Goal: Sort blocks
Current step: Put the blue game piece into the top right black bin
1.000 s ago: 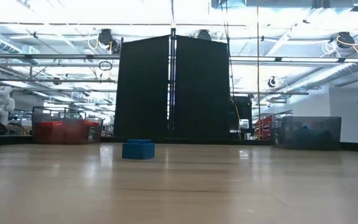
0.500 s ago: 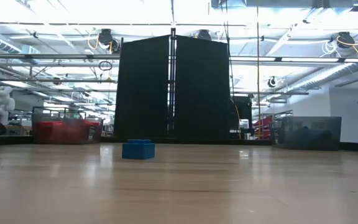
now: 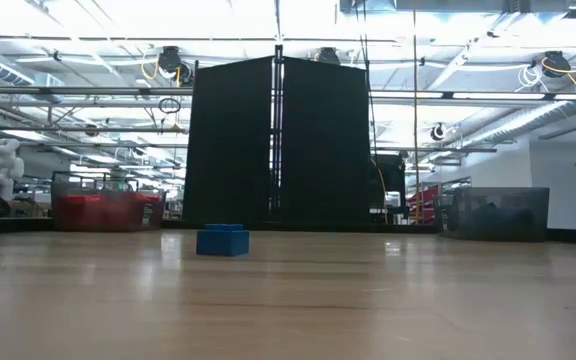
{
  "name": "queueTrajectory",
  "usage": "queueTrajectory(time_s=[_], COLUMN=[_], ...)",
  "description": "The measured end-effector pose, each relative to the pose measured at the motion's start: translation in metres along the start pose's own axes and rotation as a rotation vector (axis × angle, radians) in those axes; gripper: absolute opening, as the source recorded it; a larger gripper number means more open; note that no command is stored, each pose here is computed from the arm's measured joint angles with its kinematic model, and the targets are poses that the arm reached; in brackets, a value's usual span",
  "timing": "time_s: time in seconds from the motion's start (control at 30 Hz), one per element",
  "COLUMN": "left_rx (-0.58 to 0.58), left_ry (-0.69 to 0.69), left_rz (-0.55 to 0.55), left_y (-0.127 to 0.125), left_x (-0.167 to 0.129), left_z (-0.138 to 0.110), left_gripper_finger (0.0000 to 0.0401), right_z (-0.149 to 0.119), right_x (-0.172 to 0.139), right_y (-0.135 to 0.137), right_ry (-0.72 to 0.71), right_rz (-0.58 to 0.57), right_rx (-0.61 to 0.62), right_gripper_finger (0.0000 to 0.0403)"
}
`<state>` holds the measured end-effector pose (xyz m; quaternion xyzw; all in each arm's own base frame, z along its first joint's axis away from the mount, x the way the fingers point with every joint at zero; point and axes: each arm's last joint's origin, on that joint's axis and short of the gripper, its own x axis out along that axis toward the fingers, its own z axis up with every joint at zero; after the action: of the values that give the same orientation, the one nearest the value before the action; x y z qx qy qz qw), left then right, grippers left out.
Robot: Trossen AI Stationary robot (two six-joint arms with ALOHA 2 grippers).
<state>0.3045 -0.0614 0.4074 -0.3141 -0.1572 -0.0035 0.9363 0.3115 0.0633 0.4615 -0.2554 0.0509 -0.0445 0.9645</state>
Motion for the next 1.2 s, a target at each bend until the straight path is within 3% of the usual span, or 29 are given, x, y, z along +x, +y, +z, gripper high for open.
queueTrajectory(time_s=[0.33, 0.43, 0.63, 0.83, 1.03, 1.2], left_rx=[-0.010, -0.019, -0.053, -0.074, 0.005, 0.036], left_ry=[-0.001, -0.022, -0.027, -0.017, 0.027, 0.106], left_rz=[-0.021, -0.039, -0.066, -0.072, -0.080, -0.010], left_y=[0.001, 0.000, -0.001, -0.001, -0.002, 0.002], left_x=[0.003, 0.004, 0.004, 0.004, -0.003, -0.024], left_z=[-0.003, -0.001, -0.001, -0.001, 0.008, 0.032], left_gripper_finger=[0.0126, 0.0126, 0.0126, 0.0130, 0.0231, 0.0284], right_z=[0.001, 0.005, 0.005, 0.003, 0.006, 0.012], right_x=[0.008, 0.008, 0.008, 0.007, -0.006, -0.050], right_y=[0.003, 0.001, 0.001, 0.001, -0.007, -0.038], right_ry=[-0.024, -0.061, -0.059, -0.028, 0.019, 0.121], right_rz=[-0.013, -0.035, -0.036, -0.064, -0.137, -0.372], right_rx=[0.016, 0.008, -0.059, -0.079, -0.059, -0.021], right_gripper_finger=[0.0279, 0.0245, 0.0133, 0.0132, 0.0128, 0.0128])
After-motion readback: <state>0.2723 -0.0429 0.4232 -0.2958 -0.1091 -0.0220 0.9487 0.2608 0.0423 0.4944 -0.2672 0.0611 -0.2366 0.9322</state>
